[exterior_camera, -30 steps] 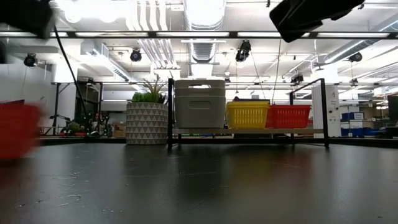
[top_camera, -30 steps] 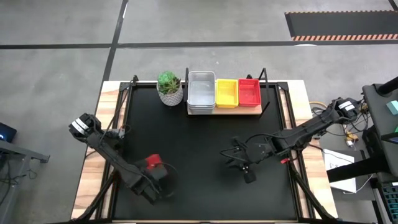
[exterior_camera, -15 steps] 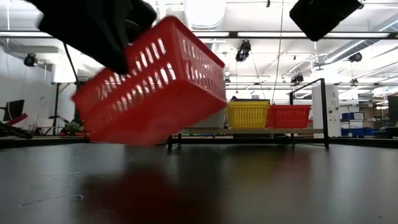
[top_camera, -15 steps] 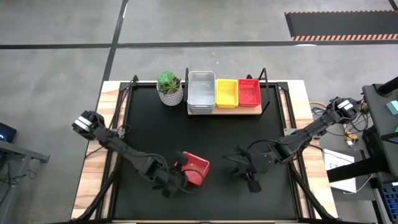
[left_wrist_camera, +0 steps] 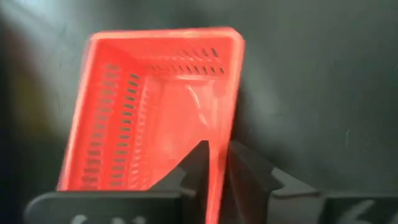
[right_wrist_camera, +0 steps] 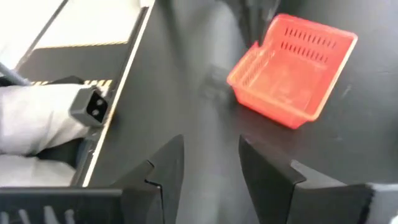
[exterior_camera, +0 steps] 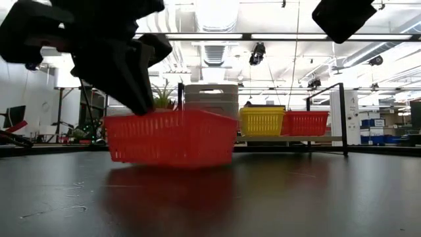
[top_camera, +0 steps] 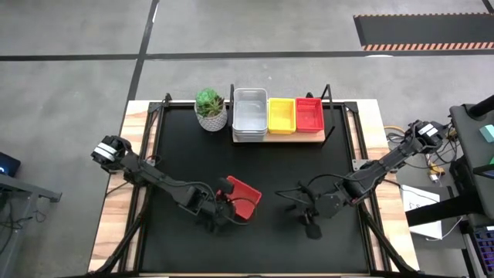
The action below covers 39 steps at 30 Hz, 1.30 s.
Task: Stack baskets on shelf by color
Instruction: Stack the red bin on the red bin on the shelf
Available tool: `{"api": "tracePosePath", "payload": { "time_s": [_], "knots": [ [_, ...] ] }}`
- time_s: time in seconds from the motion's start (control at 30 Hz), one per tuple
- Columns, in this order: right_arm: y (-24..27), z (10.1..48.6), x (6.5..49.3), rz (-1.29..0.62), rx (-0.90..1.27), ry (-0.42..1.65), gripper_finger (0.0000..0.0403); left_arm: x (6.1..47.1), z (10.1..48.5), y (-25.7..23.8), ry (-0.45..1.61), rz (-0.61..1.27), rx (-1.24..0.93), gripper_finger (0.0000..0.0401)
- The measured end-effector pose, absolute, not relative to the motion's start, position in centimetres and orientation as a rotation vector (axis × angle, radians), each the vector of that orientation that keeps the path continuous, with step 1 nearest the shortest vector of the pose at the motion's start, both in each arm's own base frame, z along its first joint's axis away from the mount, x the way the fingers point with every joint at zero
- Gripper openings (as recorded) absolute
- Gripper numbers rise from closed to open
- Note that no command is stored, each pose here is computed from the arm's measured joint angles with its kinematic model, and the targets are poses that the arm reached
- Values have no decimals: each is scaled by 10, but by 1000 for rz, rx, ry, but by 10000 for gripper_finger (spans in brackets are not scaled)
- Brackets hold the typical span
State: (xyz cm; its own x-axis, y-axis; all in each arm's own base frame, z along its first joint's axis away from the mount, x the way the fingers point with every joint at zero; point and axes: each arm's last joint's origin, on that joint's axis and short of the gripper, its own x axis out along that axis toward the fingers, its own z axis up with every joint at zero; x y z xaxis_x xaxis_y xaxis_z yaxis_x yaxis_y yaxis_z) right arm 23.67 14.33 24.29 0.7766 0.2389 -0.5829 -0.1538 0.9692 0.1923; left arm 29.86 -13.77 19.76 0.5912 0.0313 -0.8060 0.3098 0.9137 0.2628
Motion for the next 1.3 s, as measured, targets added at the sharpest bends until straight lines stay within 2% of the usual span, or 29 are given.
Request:
{"api": "tracePosePath", "payload": {
  "time_s": [0.17,0.3,0.53,0.77,1.0,1.3],
  "knots": [
    [139,243,239,166,107,628,155,296,193,-137,944,-165,402,87],
    [131,243,246,150,70,605,156,296,198,-139,930,-167,389,105],
    [122,239,285,177,-140,628,154,285,230,-148,792,-129,316,108],
    [124,227,336,347,-341,707,143,249,253,-158,571,45,392,108],
    [117,198,373,426,-375,880,133,230,254,-152,360,92,394,109],
    [115,172,401,472,-425,960,124,213,264,-138,220,87,399,109]
  ]
}}
